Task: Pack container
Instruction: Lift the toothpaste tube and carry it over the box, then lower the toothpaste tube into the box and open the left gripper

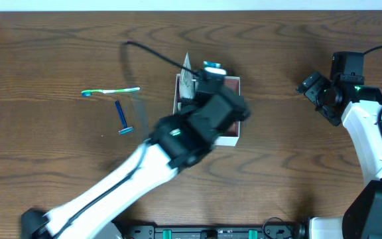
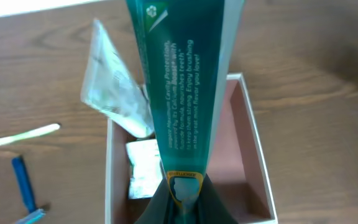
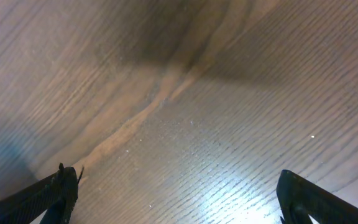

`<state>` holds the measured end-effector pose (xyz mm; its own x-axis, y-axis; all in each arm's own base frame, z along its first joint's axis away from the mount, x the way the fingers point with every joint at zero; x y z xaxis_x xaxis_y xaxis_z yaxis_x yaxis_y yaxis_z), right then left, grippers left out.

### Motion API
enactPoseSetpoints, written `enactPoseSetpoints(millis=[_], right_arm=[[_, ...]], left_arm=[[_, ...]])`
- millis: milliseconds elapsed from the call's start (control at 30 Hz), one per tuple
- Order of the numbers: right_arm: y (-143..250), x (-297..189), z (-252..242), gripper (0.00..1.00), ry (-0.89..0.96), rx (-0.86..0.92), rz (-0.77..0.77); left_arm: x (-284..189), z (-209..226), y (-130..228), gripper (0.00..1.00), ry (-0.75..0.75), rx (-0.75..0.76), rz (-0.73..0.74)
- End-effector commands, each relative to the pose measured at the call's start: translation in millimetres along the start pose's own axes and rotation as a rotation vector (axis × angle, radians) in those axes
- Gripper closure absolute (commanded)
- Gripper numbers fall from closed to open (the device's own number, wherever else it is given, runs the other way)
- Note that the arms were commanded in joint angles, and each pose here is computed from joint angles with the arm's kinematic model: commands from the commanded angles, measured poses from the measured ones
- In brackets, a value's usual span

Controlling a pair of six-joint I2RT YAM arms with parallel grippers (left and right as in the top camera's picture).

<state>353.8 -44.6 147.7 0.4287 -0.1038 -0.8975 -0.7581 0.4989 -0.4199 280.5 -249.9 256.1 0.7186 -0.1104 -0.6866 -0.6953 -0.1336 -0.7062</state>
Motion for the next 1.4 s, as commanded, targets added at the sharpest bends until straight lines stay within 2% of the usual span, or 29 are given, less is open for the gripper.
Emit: enactPoseSetpoints(millis=[0,367,933,1367], right_arm=[[-1,1,-2,0.01,0.007,0.012,0.001],[-1,1,-2,0.01,0.007,0.012,0.001],[-1,1,-2,0.01,0.007,0.012,0.001],[-1,1,-2,0.01,0.007,0.012,0.001]], left_arm=[[25,-2,6,0.94,-0.083,-0.059,-0.021],[86,-24,44,0.94,-0.093,0.011,0.07],[135,-23,83,0.94,-0.158,0.14,0.138],[157,-16,94,0.94,-0.195,0.139,0.154]])
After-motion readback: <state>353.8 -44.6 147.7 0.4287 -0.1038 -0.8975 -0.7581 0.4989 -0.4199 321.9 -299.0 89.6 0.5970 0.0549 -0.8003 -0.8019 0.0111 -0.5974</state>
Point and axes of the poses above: each gripper's point midway between its finger pads, its own x axis out along the fingers, its own z axis along the line the jaws close on, y = z × x, the point moved 4 cm from there along -x, back along the fingers, and after that the axes turned 15 degrees about -x, right-handed, at the moved point
